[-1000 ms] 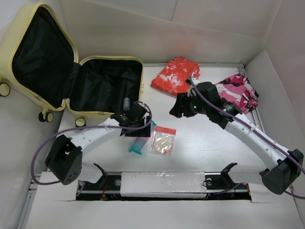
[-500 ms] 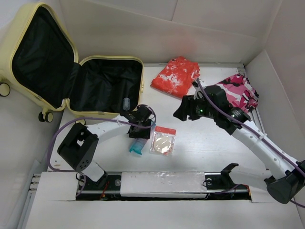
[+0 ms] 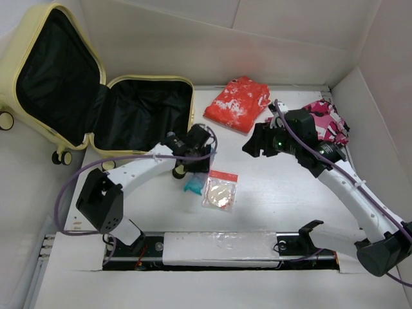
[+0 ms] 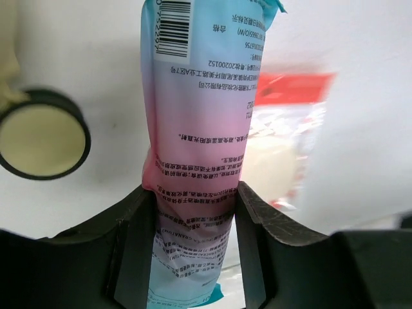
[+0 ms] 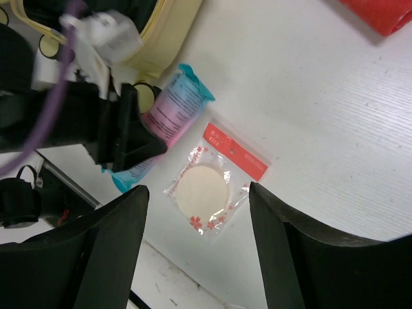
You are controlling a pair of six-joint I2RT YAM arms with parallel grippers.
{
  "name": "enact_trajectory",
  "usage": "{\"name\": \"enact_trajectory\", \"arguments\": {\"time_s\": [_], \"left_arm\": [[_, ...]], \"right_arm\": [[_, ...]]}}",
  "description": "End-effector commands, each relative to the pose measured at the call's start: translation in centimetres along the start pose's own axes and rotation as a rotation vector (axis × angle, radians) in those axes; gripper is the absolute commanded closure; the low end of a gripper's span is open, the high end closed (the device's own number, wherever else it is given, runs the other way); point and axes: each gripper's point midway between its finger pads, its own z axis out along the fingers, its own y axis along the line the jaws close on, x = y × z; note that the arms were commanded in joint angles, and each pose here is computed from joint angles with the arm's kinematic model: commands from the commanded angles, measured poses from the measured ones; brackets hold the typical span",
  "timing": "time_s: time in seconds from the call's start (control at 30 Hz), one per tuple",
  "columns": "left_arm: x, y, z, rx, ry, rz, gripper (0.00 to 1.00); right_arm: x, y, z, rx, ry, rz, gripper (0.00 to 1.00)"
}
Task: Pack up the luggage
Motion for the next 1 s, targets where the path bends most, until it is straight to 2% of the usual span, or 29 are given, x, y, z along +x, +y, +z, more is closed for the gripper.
{"name": "enact_trajectory", "arguments": {"time_s": [0.0,0.1,0.13,0.23,0.27,0.33,0.43,0.5,0.6,0.7,0.8,0.87,0.93,0.97], "left_arm": [[-6.7,-4.0,-8.2,0.154,-0.218,-0.014,0.86],[-11.6,-2.3,-10.9,0.130,-0.331,-0.069,0.80],[-13.4,0.4,-10.3,0.045,-0.355,-0.094,0.80],[-17.5,4.1,-10.8,-0.056,-0.415,-0.140,0.77],[-18.7,6.9,-9.7,-0.118,-0.407,-0.179,0.77],[-21.7,9.1,-10.0,-0.146,-0.457,-0.198,0.72],[-23.9,14.6,-7.7,-0.233,-0.447,-0.283,0.63],[-24.0,19.0,-5.0,-0.295,-0.392,-0.352,0.63],[-23.7,22.5,-2.1,-0.315,-0.331,-0.412,0.63],[-23.3,24.0,-0.8,-0.343,-0.304,-0.432,0.60],[-23.9,24.1,-0.6,-0.342,-0.308,-0.432,0.48],[-25.0,23.2,-2.5,-0.304,-0.365,-0.425,0.32],[-25.3,22.2,-3.7,-0.253,-0.404,-0.416,0.25],[-25.6,20.9,-5.8,-0.236,-0.446,-0.387,0.23]], "right_arm": [[-2.4,1.2,-1.8,-0.044,-0.063,-0.053,0.30],[-2.4,0.4,-1.3,-0.033,-0.051,-0.051,0.30],[-2.3,0.6,-1.3,-0.047,-0.046,-0.062,0.30],[-2.3,0.5,-1.4,-0.050,-0.046,-0.058,0.30],[-1.8,0.2,-1.0,-0.044,-0.028,-0.052,0.30],[-1.5,0.0,-1.0,-0.039,-0.016,-0.060,0.30],[-0.9,-0.2,-1.1,-0.031,0.007,-0.062,0.30],[-0.6,-0.3,-1.6,-0.021,0.003,-0.062,0.30],[0.0,-1.0,-2.4,0.009,-0.004,-0.047,0.30],[0.6,-1.7,-2.8,0.035,-0.007,-0.031,0.30],[1.0,-2.1,-3.6,0.052,-0.015,-0.026,0.30],[1.0,-2.4,-3.8,0.060,-0.019,-0.020,0.30],[1.2,-2.5,-3.8,0.063,-0.011,-0.018,0.30],[1.1,-2.7,-3.9,0.070,-0.015,-0.004,0.30]]}}
